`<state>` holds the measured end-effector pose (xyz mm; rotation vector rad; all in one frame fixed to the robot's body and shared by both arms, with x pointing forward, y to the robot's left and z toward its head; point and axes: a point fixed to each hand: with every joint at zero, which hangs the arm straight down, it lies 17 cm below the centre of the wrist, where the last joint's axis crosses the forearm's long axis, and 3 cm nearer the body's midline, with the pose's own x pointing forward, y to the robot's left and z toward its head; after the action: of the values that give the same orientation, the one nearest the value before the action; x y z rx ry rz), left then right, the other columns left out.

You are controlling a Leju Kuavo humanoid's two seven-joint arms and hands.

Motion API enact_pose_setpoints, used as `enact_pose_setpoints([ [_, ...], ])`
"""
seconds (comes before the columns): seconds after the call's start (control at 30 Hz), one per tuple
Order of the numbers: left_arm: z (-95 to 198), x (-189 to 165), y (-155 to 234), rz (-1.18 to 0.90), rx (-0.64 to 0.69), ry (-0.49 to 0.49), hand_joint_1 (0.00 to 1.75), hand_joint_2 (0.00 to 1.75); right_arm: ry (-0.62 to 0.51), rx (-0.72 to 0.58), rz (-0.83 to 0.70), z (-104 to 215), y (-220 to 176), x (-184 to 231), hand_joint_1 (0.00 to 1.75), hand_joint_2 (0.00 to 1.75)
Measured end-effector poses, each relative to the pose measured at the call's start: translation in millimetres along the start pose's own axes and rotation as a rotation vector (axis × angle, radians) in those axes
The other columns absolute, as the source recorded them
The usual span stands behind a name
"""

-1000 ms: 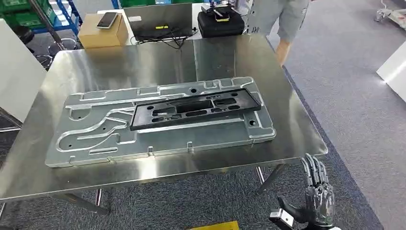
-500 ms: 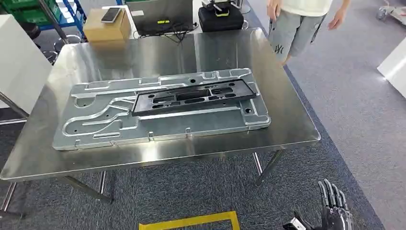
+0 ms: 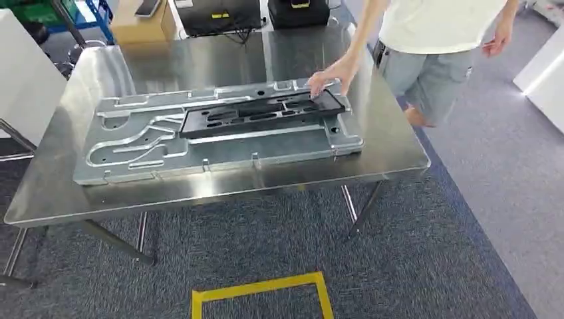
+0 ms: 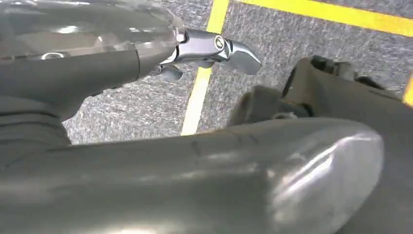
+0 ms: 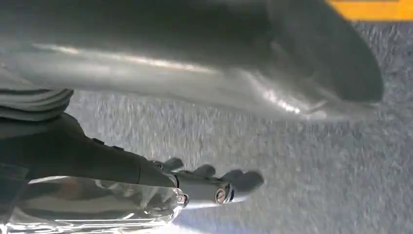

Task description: Take the parts from the cabinet and place them on the table.

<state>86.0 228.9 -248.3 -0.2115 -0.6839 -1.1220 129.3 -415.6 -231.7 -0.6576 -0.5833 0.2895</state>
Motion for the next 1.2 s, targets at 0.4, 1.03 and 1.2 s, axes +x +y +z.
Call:
enact_pose_setpoints([
  [0.4,-2,-3,-1,-0.038,-0.028,0.029,0.00,0.00,0.430,0.385,-0.268,50,103,-35,0.00,0.00],
  [1.03,-7,-1,-9,-0.103,-0.073,0.063,0.00,0.00,0.421,0.444,-0.323,57,118,-23,0.00,0.00],
  [1.2,-6,-4,-9,-0.100,-0.071,0.076,0.00,0.00,0.431,0.446,-0.336,58,120,-22,0.00,0.00],
])
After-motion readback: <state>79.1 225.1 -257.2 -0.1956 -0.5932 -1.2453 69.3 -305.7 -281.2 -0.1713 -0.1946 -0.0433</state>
